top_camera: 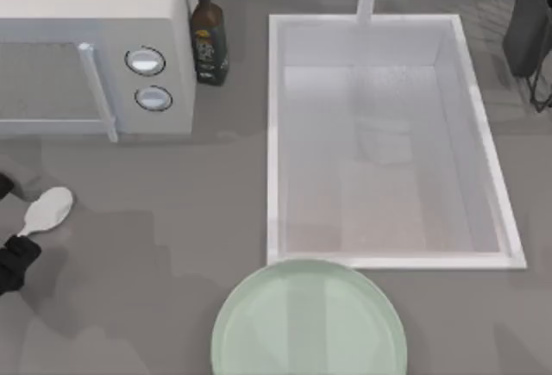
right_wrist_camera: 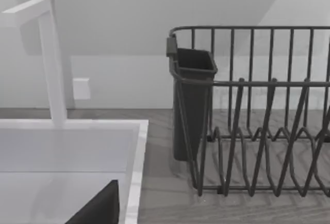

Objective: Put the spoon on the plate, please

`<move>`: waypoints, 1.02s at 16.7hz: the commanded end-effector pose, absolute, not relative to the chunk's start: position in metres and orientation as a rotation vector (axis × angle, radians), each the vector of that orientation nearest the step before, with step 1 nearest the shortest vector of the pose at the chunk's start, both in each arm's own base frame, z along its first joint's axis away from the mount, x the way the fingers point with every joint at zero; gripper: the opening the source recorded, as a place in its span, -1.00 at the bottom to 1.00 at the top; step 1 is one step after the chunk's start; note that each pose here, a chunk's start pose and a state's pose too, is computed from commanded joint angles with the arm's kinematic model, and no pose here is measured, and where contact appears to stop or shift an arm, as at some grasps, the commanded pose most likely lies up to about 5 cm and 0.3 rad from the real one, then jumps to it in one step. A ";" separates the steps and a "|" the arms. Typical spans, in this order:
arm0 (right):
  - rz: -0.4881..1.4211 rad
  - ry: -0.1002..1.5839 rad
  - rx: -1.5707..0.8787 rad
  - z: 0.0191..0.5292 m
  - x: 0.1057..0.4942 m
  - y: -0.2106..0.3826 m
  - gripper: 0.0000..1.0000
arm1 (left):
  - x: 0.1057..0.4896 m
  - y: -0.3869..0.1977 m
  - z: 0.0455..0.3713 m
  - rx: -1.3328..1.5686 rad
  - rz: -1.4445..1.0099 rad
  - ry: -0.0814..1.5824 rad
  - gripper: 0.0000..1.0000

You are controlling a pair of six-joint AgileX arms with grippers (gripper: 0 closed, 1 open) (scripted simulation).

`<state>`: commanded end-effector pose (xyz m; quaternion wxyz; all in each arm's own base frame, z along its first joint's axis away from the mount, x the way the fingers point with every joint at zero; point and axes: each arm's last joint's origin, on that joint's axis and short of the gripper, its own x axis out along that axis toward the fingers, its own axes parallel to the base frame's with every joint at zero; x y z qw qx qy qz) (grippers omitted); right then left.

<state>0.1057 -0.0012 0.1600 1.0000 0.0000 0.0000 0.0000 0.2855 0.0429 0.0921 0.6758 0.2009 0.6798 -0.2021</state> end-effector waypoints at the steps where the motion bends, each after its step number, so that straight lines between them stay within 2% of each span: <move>1: 0.000 0.000 0.000 0.160 0.106 -0.001 1.00 | 0.286 0.043 0.092 0.452 -0.454 1.529 -1.00; 2: 0.000 0.000 0.000 0.160 0.106 -0.001 1.00 | 0.286 0.042 0.114 0.441 -0.454 1.496 -1.00; 6: 0.000 0.000 0.000 0.160 0.106 -0.001 1.00 | 0.291 0.044 0.132 0.441 -0.451 1.493 -1.00; 13: 0.000 0.000 0.000 0.160 0.106 -0.001 1.00 | 0.287 0.042 0.207 0.440 -0.459 1.503 -1.00; 17: 0.000 0.000 0.000 0.160 0.106 -0.001 1.00 | 0.286 0.042 0.214 0.441 -0.454 1.496 -1.00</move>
